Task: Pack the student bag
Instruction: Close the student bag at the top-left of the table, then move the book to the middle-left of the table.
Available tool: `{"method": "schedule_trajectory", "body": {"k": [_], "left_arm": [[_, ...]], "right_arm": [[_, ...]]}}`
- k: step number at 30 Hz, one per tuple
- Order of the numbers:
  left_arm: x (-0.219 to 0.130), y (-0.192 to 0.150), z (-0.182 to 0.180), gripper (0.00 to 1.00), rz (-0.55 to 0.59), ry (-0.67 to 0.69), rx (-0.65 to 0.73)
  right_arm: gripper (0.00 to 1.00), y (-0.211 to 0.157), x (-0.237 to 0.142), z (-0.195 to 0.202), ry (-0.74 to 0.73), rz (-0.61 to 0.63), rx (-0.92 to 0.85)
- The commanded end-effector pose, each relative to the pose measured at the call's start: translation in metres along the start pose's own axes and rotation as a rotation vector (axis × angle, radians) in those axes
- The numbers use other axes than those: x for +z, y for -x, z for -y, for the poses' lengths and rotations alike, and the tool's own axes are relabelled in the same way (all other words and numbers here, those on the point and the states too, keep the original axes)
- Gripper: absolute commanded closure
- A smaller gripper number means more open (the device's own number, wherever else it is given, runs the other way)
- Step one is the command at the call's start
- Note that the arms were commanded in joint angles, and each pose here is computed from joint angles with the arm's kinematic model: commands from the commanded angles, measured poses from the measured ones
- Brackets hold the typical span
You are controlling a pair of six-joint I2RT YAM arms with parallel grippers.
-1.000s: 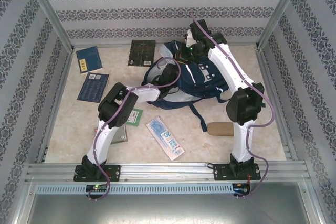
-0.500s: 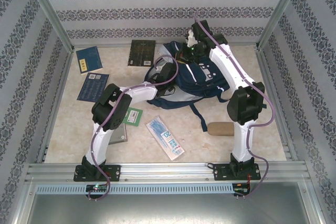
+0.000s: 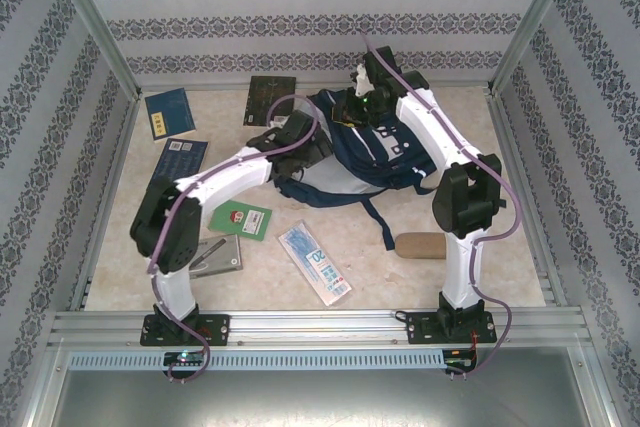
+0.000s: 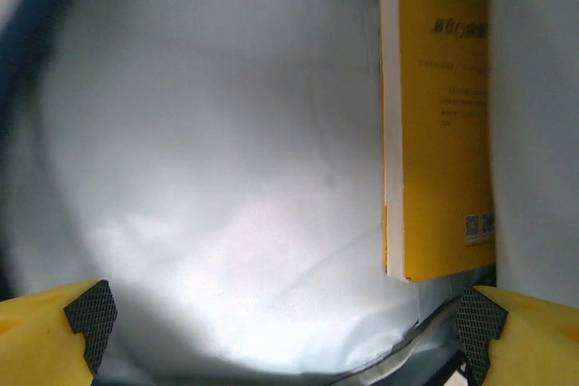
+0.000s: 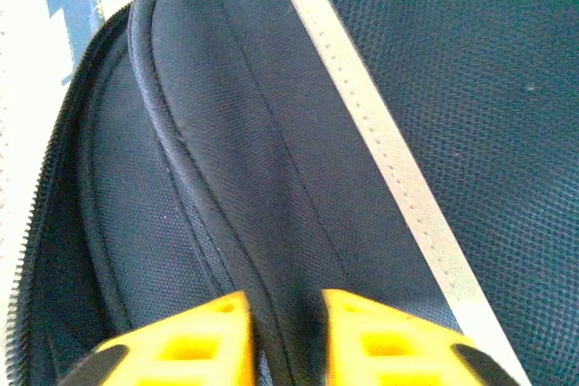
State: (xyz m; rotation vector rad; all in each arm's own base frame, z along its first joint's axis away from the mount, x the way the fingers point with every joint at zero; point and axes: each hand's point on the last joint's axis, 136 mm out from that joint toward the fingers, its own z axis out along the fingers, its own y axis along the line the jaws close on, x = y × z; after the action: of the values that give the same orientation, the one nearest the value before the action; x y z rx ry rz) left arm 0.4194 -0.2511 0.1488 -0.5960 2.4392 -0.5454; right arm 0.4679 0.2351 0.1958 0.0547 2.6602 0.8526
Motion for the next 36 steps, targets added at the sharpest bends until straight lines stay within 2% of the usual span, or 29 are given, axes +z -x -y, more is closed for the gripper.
{"method": "schedule_trajectory", "body": {"k": [1,4,5,6,14,17,19,20,23,29,36], "left_arm": [[-0.034,0.012,-0.033,0.01,0.016,0.099,0.06],[-0.052,0.018,-0.044,0.01,0.027,0.114,0.086],[-0.057,0.021,-0.047,0.01,0.029,0.118,0.092],[-0.062,0.023,-0.051,0.01,0.032,0.124,0.098],[-0.1,0.051,-0.078,0.0,0.095,0.12,0.118],[-0.11,0.061,-0.093,0.0,0.113,0.126,0.11],[-0.116,0.068,-0.101,0.0,0.127,0.108,0.096],[-0.118,0.071,-0.106,0.0,0.137,0.1,0.088],[-0.122,0.082,-0.123,0.0,0.153,0.102,0.062],[-0.106,0.103,-0.168,0.0,0.092,0.138,0.01],[-0.071,0.134,-0.238,0.0,0.043,0.188,-0.149]], "right_arm": [[0.54,0.012,-0.012,0.009,-0.1,0.099,-0.079],[0.32,0.013,-0.015,0.011,-0.143,0.127,-0.116],[0.14,0.013,-0.015,0.01,-0.151,0.132,-0.122],[0.02,0.013,-0.016,0.01,-0.156,0.138,-0.127],[0.02,0.021,-0.028,0.005,-0.277,0.247,-0.209],[0.02,0.023,-0.03,-0.005,-0.167,0.274,-0.159],[0.02,0.026,-0.036,0.006,-0.192,0.304,-0.069],[0.02,0.025,-0.036,0.004,-0.159,0.305,-0.053],[0.02,0.028,-0.029,-0.015,0.047,0.291,-0.01],[0.02,0.027,-0.012,-0.035,0.092,0.245,-0.047],[0.02,0.007,0.009,-0.071,0.137,0.213,-0.103]]}}
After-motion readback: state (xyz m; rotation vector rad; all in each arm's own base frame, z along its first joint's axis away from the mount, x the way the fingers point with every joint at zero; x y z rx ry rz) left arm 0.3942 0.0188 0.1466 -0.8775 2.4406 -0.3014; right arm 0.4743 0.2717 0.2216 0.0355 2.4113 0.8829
